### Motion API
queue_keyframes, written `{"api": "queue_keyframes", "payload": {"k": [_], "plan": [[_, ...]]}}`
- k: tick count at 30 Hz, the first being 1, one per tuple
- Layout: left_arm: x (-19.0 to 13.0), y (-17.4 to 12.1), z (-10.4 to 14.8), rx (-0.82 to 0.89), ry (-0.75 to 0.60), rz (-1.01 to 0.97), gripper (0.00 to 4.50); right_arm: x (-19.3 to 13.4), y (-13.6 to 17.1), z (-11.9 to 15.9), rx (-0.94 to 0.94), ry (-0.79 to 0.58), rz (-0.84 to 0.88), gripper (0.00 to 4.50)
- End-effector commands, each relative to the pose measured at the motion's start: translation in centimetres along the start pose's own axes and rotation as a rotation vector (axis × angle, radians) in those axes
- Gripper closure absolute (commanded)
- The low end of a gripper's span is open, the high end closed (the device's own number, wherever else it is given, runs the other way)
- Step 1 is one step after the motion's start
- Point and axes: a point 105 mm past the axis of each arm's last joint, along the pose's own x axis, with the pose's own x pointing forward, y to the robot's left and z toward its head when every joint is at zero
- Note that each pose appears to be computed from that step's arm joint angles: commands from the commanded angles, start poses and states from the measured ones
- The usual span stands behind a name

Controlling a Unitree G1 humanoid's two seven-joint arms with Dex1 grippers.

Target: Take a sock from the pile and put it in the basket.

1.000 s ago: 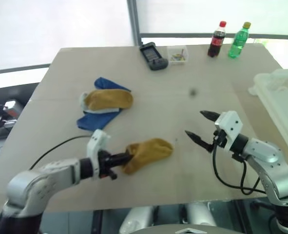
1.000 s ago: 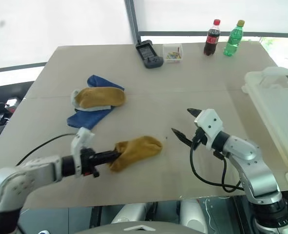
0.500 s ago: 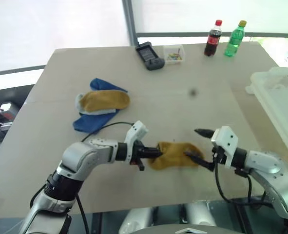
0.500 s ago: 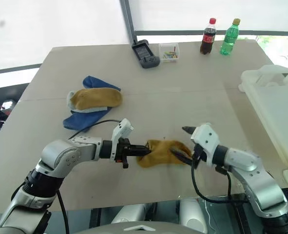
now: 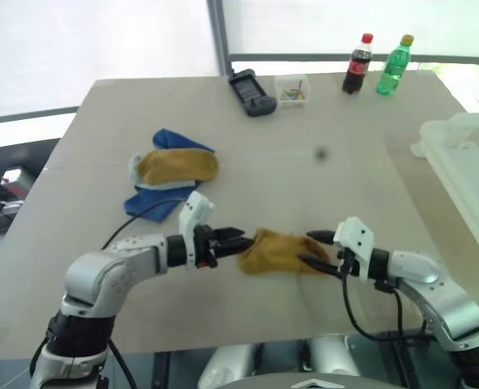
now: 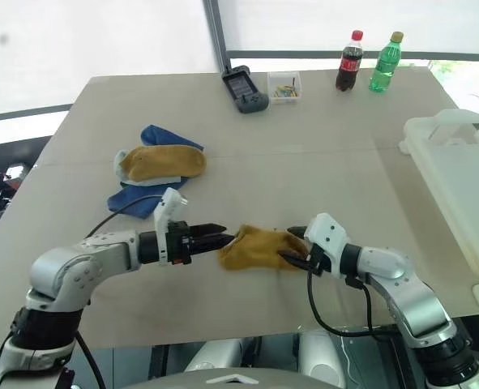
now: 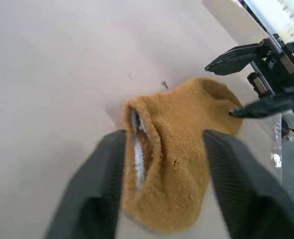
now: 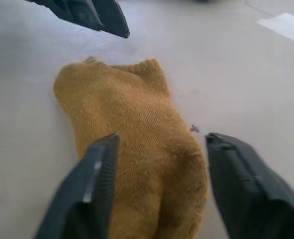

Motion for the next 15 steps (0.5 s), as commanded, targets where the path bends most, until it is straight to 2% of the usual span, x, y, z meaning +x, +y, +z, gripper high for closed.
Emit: {"api": "queue_keyframes", "payload": {"k": [1, 3, 4, 5, 6, 8, 9, 10, 11, 12, 15], "plan": [[-1.7, -0.9, -0.3, 0.01, 0.013, -0.008, 1.86, -1.2, 0.0, 3.4, -0.07, -0.104, -0.005, 0.93], [-1.9, -0.5, -1.5, -0.015, 0.036, 0.018, 1.86, -1.8, 0.1, 3.8, -0.079, -0.109, -0.001, 0.93], [-1.9, -0.3, -2.1, -0.039, 0.048, 0.03, 1.86, -2.2, 0.2, 3.8, -0.073, -0.105, 0.005, 1.47], [-1.9, -0.2, -2.5, -0.055, 0.054, 0.037, 1.86, -2.4, 0.3, 3.8, -0.067, -0.102, 0.009, 1.72], [-1.7, -0.1, -3.1, -0.072, 0.068, 0.044, 1.86, -2.6, 0.5, 3.5, -0.062, -0.089, 0.017, 2.43], [-1.4, -0.1, -3.5, -0.089, 0.076, 0.045, 2.24, -2.7, 1.0, 2.6, -0.075, -0.051, 0.045, 2.92], [-1.2, -0.1, -3.6, -0.1, 0.074, 0.044, 2.42, -2.7, 1.3, 2.2, -0.078, -0.032, 0.056, 3.32], [-1.1, -0.1, -3.6, -0.107, 0.073, 0.043, 2.43, -2.6, 1.4, 1.4, -0.083, -0.002, 0.063, 3.45], [-1.0, -0.1, -3.7, -0.112, 0.074, 0.042, 2.43, -2.4, 1.6, 0.7, -0.091, 0.023, 0.073, 4.06], [-1.0, -0.1, -3.8, -0.118, 0.079, 0.042, 2.43, -2.2, 1.6, -0.1, -0.081, 0.041, 0.064, 4.46], [-0.6, 0.1, -4.2, -0.127, 0.099, 0.049, 2.43, -1.6, 1.9, -1.9, -0.073, 0.085, 0.074, 4.46]]}}
